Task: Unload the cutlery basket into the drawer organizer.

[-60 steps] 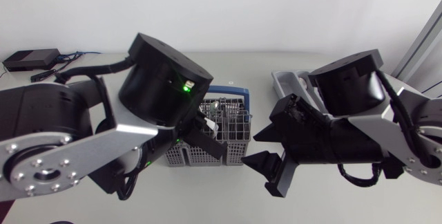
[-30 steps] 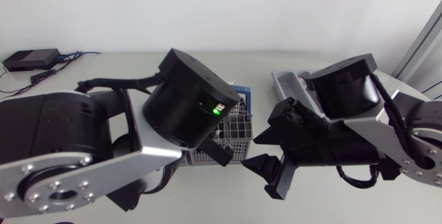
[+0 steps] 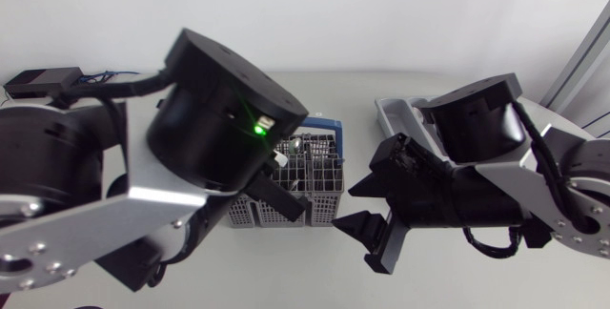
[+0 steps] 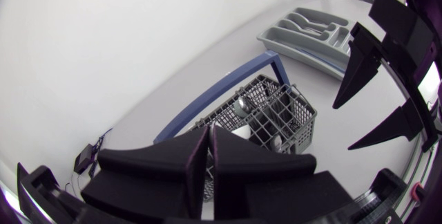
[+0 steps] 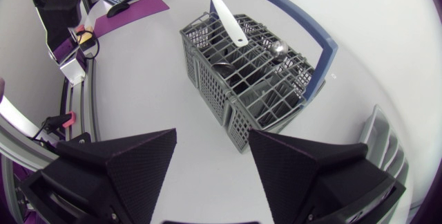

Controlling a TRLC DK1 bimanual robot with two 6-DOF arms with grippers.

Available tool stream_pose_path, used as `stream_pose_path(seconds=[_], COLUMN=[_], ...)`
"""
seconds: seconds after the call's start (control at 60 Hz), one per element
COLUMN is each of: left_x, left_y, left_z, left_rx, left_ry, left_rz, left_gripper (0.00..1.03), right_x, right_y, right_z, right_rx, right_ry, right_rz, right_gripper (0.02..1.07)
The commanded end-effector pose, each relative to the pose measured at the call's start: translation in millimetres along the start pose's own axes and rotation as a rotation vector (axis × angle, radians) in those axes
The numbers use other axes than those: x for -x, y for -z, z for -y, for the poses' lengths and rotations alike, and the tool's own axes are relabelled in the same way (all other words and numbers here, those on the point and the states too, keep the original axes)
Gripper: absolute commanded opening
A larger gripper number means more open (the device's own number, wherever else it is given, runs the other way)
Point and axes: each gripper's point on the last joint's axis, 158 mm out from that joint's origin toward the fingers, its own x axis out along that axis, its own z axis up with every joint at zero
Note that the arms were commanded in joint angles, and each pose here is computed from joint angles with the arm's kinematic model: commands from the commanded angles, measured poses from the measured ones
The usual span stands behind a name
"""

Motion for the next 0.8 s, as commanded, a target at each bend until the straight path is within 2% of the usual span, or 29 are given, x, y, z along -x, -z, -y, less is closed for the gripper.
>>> stream_pose_path(seconds=[0.0,0.2,0.283,0.35,0.483,0.783], left_x=[8,25,30,28,20,8], left_y=[-8,-16,-21,-20,-13,-10], left_z=[-13,-29,-30,-31,-16,33], left_rx=[0.013,0.077,0.133,0.199,0.297,0.358], left_ry=[-0.02,0.005,0.096,0.192,0.388,0.624], left_rz=[0.022,0.074,0.095,0.092,0.042,-0.067], left_gripper=[0.03,0.03,0.03,0.03,0.03,0.03], right_x=[-6,-4,2,9,30,50], right_y=[13,12,9,4,-14,-25], right_z=[-2,-3,-3,-4,-5,-16], right_rx=[0.006,0.015,0.036,0.055,0.093,0.179], right_ry=[-0.009,-0.006,0.0,0.009,0.04,0.092], right_rz=[-0.03,-0.02,0.001,0.033,0.124,0.184], right_gripper=[0.78,0.78,0.78,0.82,0.82,0.82])
